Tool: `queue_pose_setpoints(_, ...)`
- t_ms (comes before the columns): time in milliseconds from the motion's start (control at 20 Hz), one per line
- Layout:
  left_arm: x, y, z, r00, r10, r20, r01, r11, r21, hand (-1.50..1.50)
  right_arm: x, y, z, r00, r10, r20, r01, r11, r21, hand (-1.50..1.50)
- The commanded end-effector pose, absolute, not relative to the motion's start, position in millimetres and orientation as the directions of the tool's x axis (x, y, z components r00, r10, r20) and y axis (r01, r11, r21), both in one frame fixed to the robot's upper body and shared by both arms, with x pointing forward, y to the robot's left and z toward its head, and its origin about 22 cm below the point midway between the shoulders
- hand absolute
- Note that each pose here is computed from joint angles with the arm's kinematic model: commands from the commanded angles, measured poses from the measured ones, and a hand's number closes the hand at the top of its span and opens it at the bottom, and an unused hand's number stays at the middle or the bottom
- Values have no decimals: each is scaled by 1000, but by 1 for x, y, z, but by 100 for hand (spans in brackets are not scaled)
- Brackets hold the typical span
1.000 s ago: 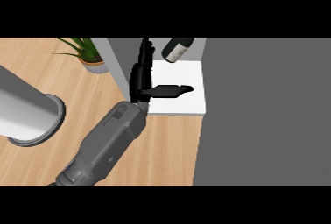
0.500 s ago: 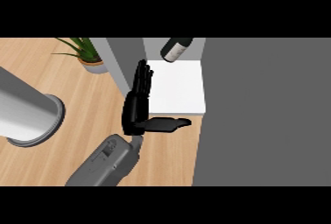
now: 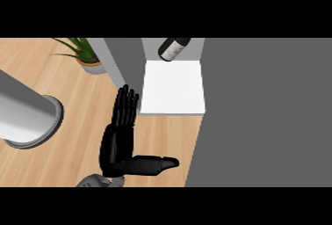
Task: Pick up the wine, place it into the cabinet and close the cabinet
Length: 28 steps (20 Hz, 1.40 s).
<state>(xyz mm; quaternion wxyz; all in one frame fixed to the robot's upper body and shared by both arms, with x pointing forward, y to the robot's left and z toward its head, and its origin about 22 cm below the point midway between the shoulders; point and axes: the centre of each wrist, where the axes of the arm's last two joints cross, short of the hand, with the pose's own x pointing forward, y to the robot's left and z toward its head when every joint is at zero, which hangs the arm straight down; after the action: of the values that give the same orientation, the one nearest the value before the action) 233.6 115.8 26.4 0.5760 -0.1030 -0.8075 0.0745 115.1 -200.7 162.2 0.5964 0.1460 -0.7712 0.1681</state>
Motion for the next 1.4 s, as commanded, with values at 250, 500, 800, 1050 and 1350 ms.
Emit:
queue_pose_setpoints(250, 188, 152, 32, -329, 222, 918, 48, 975, -218, -150, 73, -196, 192, -216, -28, 976, -734, 664, -144, 150)
queue_pose_setpoints(500, 173, 189, 32, -336, 199, 921, 42, 980, -197, -150, 64, -182, 195, -228, -58, 972, -778, 611, -146, 150)
queue_pose_setpoints(800, 158, 221, 41, -328, 185, 926, 22, 982, -189, -150, 76, -160, 190, -245, -100, 964, -781, 610, -135, 150)
queue_pose_setpoints(1050, 142, 237, 45, -340, 187, 922, 12, 981, -195, -150, 85, -138, 186, -179, -96, 979, -816, 571, -93, 150)
queue_pose_setpoints(1350, 146, 264, 57, -352, 205, 913, -8, 975, -222, -150, 98, -101, 188, -168, -89, 982, -827, 554, -92, 150)
